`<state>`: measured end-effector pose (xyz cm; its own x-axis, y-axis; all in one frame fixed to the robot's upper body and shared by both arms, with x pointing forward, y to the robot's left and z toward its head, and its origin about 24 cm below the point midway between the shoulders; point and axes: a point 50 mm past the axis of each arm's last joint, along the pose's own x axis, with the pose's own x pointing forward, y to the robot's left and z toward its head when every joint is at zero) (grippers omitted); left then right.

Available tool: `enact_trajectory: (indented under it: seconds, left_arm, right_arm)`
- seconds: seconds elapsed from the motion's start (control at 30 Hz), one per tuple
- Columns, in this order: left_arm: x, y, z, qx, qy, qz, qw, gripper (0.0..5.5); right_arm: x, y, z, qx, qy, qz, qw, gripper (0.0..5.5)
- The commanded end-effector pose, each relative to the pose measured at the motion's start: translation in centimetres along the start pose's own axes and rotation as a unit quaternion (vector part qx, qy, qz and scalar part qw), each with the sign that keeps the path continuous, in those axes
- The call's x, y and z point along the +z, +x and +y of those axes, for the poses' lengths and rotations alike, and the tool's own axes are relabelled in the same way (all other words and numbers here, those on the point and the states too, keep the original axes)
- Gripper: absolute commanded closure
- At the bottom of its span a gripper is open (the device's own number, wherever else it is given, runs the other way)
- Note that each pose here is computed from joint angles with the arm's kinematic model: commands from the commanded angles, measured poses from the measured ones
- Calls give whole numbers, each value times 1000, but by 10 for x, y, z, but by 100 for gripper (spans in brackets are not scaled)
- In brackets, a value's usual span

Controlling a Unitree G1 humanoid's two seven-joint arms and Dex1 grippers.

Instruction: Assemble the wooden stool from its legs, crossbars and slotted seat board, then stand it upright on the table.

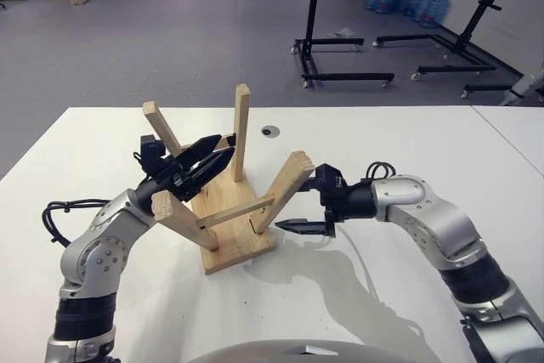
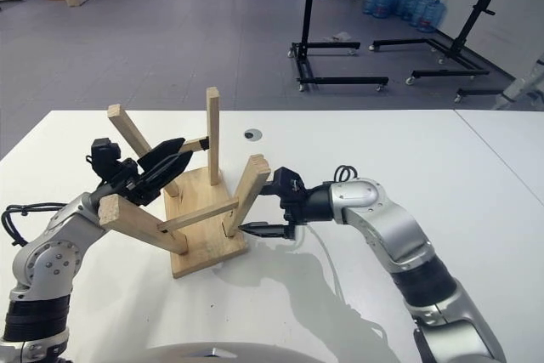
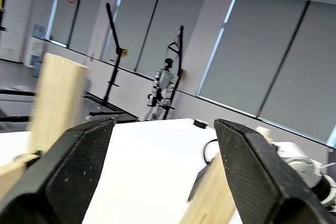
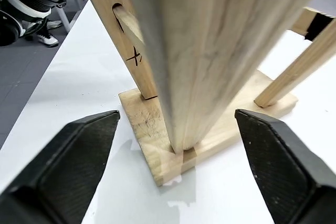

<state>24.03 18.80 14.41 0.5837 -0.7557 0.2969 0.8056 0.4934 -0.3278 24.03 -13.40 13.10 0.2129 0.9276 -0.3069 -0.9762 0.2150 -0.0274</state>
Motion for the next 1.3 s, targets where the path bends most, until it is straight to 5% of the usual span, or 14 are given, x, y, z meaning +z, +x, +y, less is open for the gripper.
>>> enact_trajectory:
  seconds: [0.03, 0.23, 0.37, 0.6, 0.73, 0.97, 1.3]
  left_arm:
    - [12, 4, 6, 7, 28, 10, 1000, 202]
    - [15, 12, 7, 44, 43, -19, 998, 202]
    - [15, -16, 3, 75, 60, 8, 995, 202]
    - [14, -85, 5, 138, 63, 115, 982, 202]
    - [-25, -120, 10, 164, 83, 283, 941, 202]
    - [-68, -128, 19, 139, 167, 429, 877, 202]
    - [-103, -93, -4, 74, 130, 403, 903, 202]
  right_arm:
    - [11, -26, -1, -97, 4, -66, 993, 145]
    - [50, -42, 15, -172, -10, -221, 960, 145]
    - [76, -45, 28, -168, -28, -275, 946, 145]
    - [95, -51, 28, -161, -40, -304, 938, 145]
    - [106, -48, 23, -183, -62, -316, 929, 145]
    - [122, -53, 6, -204, -91, -339, 914, 145]
    - [117, -44, 10, -230, -207, -289, 906, 145]
